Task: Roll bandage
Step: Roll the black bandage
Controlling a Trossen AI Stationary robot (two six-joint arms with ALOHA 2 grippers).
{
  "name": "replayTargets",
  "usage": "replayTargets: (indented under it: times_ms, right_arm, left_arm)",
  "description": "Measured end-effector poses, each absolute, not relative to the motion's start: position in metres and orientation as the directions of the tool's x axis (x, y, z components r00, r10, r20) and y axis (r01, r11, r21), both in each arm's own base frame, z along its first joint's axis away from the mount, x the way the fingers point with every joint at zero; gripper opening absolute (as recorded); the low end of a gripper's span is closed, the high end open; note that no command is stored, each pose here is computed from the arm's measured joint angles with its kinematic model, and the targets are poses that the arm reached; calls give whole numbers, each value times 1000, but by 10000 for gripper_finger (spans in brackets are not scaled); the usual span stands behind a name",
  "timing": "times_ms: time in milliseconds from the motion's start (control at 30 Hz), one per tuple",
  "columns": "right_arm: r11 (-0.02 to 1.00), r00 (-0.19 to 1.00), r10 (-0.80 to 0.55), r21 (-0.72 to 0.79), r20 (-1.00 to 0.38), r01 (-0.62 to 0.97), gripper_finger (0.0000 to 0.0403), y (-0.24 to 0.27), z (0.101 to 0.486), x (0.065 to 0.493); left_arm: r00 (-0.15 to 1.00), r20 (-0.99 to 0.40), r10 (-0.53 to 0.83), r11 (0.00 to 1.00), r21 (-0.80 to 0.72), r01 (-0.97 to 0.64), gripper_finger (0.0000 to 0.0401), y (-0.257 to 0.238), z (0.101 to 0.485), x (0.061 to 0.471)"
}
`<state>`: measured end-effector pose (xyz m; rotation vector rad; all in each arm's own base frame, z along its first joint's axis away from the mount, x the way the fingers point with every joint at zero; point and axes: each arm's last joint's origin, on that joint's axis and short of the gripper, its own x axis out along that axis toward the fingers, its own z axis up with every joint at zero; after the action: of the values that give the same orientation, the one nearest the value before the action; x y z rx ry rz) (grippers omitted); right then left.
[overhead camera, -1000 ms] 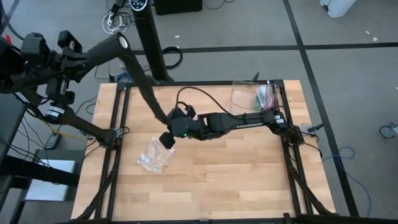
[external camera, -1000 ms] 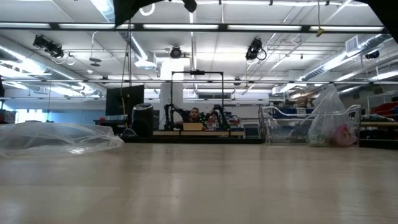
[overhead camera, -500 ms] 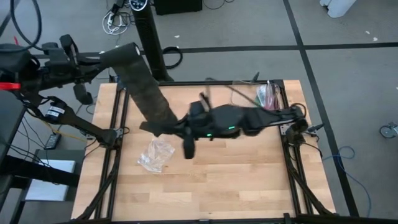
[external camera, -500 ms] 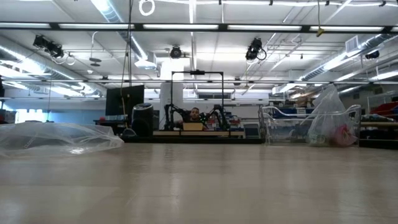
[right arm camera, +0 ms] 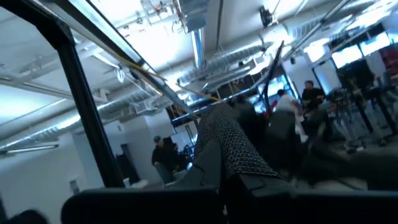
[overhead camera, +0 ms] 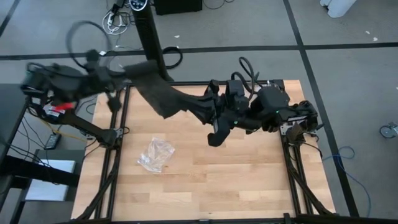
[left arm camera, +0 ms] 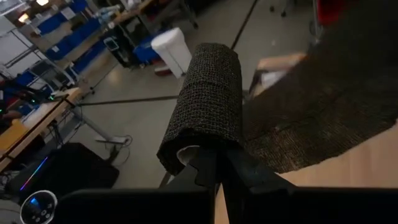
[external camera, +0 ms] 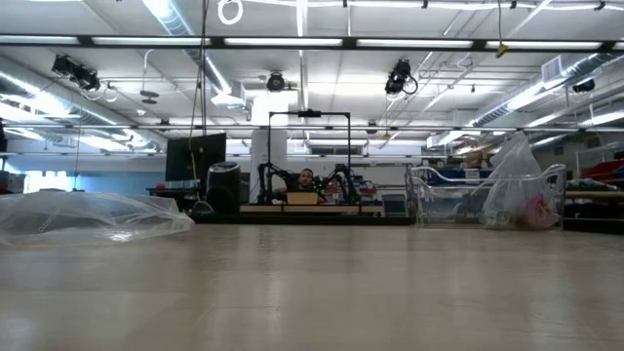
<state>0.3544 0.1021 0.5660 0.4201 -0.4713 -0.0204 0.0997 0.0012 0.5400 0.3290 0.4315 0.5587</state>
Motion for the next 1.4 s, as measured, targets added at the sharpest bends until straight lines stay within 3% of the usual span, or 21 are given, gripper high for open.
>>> replayTargets:
  times_ms: [400,633,1067,1400]
  right_arm:
    - [929,840,-180,369,511,-25,0,71,586,341]
    - [922,798,-242,387,553,12,0,43,602,320]
    - [898,757,-372,416,538,145,0,8,609,308]
    - [895,762,-375,422,528,148,0,-6,608,309]
  left_arm:
    - [813,-314,491,856,348,-382,12,-12,500,170]
    - [777,-375,506,859,299,-415,12,-5,461,216]
    - [830,-409,378,926,165,-340,12,-8,410,287]
    - [832,-490,259,966,138,-220,12,-14,382,321]
